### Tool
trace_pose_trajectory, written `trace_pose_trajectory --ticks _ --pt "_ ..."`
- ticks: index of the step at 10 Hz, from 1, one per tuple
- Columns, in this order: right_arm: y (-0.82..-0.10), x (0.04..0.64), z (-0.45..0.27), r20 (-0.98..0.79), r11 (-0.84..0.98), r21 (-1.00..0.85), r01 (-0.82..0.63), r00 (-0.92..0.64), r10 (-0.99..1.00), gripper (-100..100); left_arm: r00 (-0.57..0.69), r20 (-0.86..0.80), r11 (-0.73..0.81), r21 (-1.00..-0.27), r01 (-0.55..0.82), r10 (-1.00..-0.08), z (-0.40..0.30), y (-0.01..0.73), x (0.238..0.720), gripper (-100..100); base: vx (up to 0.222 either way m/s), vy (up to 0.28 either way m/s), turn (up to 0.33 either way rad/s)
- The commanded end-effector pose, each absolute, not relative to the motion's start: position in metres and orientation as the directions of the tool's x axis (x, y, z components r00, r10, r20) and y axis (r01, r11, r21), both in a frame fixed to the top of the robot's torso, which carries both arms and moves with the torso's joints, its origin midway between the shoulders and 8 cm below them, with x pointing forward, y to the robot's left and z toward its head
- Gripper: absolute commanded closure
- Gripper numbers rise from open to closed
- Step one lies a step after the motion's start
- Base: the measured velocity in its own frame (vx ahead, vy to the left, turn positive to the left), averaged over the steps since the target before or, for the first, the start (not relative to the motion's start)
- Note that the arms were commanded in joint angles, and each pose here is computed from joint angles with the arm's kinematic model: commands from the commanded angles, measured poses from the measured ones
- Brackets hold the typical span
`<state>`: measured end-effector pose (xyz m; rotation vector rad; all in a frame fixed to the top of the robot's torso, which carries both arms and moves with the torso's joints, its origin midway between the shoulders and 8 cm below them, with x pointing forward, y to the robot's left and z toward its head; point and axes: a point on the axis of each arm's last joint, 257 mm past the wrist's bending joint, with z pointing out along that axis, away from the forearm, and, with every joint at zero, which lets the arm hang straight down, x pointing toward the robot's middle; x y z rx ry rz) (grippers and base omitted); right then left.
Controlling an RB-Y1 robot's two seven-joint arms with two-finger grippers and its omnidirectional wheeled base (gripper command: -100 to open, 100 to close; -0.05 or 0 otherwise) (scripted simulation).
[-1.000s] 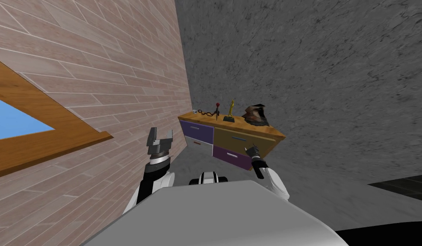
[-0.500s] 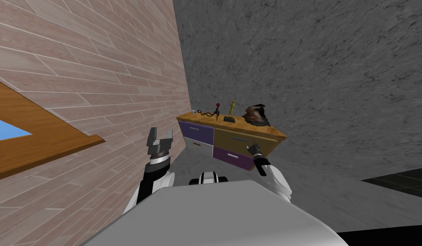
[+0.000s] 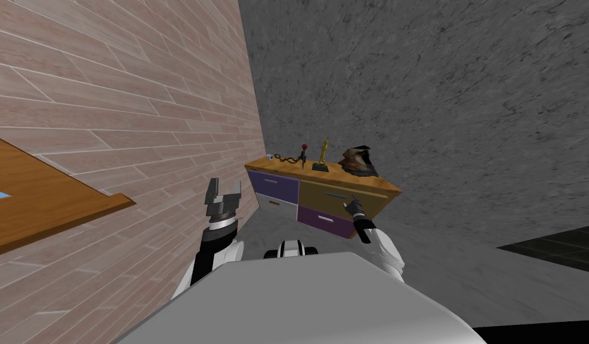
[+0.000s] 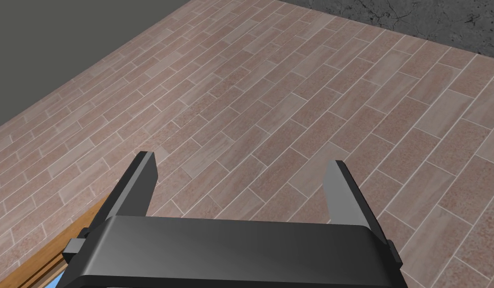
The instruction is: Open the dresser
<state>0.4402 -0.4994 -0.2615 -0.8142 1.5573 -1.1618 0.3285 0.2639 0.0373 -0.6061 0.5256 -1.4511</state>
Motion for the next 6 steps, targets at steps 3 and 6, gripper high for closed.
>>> trace_pose_trajectory --ticks 3,6 --pt "-0.499 0.451 -0.257 -0.247 0.247 -0.968 0.035 -0.275 -0.929 -100 0.058 0.032 0.022 -0.666 0.746 -0.998 0.037 0.264 0.328 0 0.046 0.041 -0.052" --pt "-0.501 0.458 -0.252 -0.203 0.202 -0.979 0.032 -0.268 -0.942 -100 0.058 0.032 0.022 -0.666 0.746 -0.998 0.037 0.264 0.328 0 0.042 0.039 -0.047"
